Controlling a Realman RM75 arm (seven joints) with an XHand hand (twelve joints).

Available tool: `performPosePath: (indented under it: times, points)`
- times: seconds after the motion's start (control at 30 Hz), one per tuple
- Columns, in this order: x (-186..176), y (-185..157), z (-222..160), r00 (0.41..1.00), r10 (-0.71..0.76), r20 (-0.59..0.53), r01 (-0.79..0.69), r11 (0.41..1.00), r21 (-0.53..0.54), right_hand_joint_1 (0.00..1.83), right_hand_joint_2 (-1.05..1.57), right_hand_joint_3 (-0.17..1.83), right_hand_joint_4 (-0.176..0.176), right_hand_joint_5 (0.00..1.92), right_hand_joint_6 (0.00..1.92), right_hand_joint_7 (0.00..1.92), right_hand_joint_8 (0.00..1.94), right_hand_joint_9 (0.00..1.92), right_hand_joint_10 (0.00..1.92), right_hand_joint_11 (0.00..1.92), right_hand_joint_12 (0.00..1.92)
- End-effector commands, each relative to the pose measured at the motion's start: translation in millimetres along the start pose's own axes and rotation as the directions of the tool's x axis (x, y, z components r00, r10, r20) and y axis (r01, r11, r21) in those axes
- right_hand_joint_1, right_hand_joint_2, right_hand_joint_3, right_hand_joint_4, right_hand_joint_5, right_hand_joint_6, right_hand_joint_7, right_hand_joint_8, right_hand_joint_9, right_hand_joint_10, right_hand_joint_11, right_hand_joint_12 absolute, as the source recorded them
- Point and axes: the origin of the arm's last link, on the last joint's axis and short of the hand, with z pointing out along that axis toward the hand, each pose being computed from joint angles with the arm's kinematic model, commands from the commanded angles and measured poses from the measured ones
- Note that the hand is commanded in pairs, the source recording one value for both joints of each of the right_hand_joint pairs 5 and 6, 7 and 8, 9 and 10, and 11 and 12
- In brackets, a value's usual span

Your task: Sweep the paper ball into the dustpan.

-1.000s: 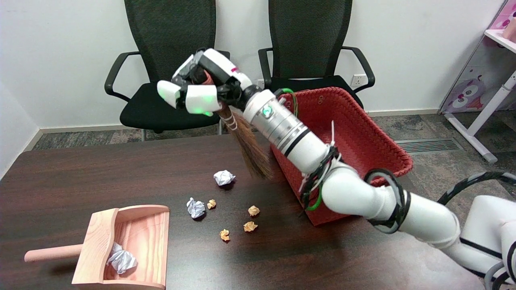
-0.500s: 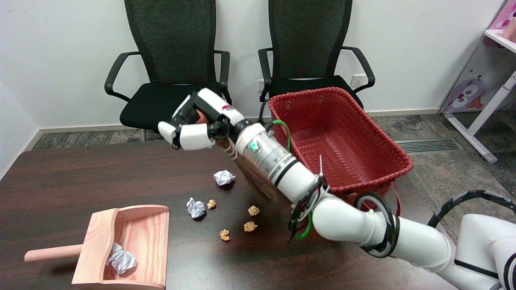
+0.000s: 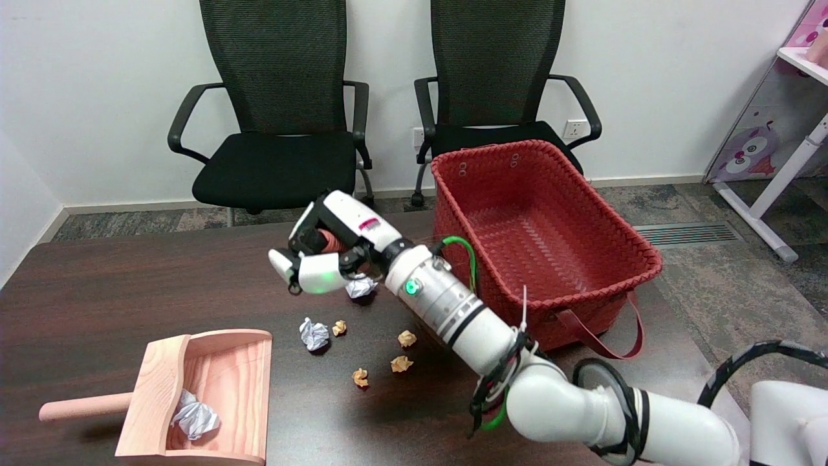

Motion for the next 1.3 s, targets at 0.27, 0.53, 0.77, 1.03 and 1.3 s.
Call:
performPosePath:
  times: [0.27,0.53,0.77,1.03,1.3]
  points:
    - [-61,-1,-37,1.0,-0.016,0.008,0.015,0.995,0.097,0.89,1.04,1.66,0.176,1.92,1.92,1.92,1.92,1.92,1.92,1.92,1.92]
    - [-85,1,-31,0.988,0.157,0.009,-0.157,0.983,0.095,0.87,1.0,1.67,0.176,1.92,1.92,1.92,1.92,1.92,1.92,1.92,1.92]
    - [-88,10,-24,0.946,0.323,-0.008,-0.318,0.937,0.147,0.84,0.7,1.82,0.015,1.92,1.92,1.92,1.92,1.92,1.92,1.92,1.92]
    - [-70,1,-15,0.908,0.409,-0.09,-0.369,0.884,0.287,0.83,0.49,1.83,0.007,1.92,1.92,1.92,1.92,1.92,1.92,1.92,1.92]
    - [-45,-15,-18,0.783,0.607,-0.134,-0.504,0.746,0.435,0.81,0.53,1.77,0.003,1.92,1.92,1.92,1.92,1.92,1.92,1.92,1.92]
